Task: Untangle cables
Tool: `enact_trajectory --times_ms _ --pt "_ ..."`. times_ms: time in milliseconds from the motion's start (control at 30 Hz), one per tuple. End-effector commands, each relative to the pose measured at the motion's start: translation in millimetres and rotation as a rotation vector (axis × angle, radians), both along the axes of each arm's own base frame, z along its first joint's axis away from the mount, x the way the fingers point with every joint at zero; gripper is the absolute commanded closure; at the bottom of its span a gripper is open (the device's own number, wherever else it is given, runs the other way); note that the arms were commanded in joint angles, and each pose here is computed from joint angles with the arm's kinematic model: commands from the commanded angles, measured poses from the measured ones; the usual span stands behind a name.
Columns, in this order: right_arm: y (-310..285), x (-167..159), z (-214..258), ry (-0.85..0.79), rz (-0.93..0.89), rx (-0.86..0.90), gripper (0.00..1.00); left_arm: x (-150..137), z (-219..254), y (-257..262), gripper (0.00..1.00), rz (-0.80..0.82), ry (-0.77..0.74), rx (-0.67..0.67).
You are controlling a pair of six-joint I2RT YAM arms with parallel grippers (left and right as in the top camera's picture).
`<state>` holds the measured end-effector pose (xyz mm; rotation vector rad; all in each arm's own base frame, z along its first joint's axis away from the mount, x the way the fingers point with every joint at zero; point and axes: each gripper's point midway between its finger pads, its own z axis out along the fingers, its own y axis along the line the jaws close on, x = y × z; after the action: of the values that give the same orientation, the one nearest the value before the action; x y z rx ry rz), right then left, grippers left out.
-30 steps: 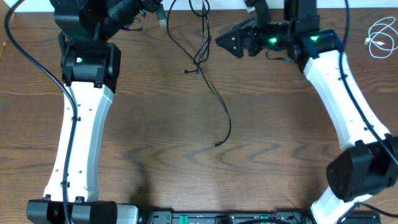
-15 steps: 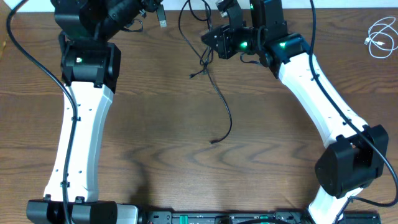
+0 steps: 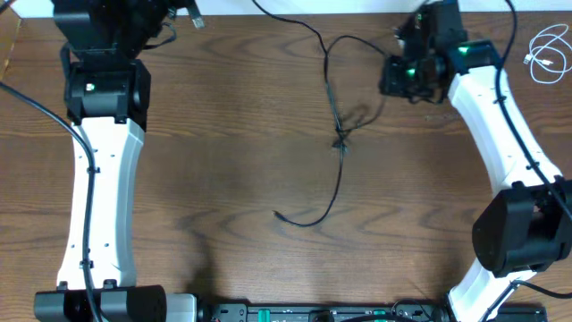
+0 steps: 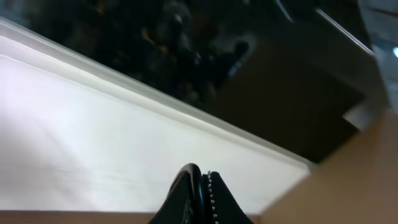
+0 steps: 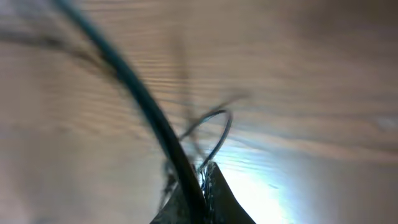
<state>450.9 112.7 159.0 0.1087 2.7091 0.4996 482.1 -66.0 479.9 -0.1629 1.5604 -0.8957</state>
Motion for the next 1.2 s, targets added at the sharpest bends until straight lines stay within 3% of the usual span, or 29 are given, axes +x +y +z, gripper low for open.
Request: enact_trajectory --times_ms 0,367,633,933,1167 --pt "-29.1 -7.9 -11.8 0.035 -0.095 -0.07 0.99 -4.8 23.0 26.5 0.93 0.118 -0.063 0.017" --pt "-62.8 -40.6 -86.5 0.184 -0.229 -0.092 0.99 -12.7 68.5 85.9 0.92 0.384 -0.226 -0.026" --pt "-110.8 -55.9 -110.8 0.223 -0.35 -0.232 0.99 -52.7 123.0 107.9 0.93 0.509 -0.38 -0.065" --pt "-161.9 -75.8 -135.9 0.271 -0.478 -0.227 0.99 -87.3 149.7 128.5 0.92 0.58 -0.453 -0.024" --pt "-151.2 -57.2 -129.1 0.181 -0.324 -0.104 0.99 -86.5 145.1 141.0 0.93 0.63 -0.431 -0.027"
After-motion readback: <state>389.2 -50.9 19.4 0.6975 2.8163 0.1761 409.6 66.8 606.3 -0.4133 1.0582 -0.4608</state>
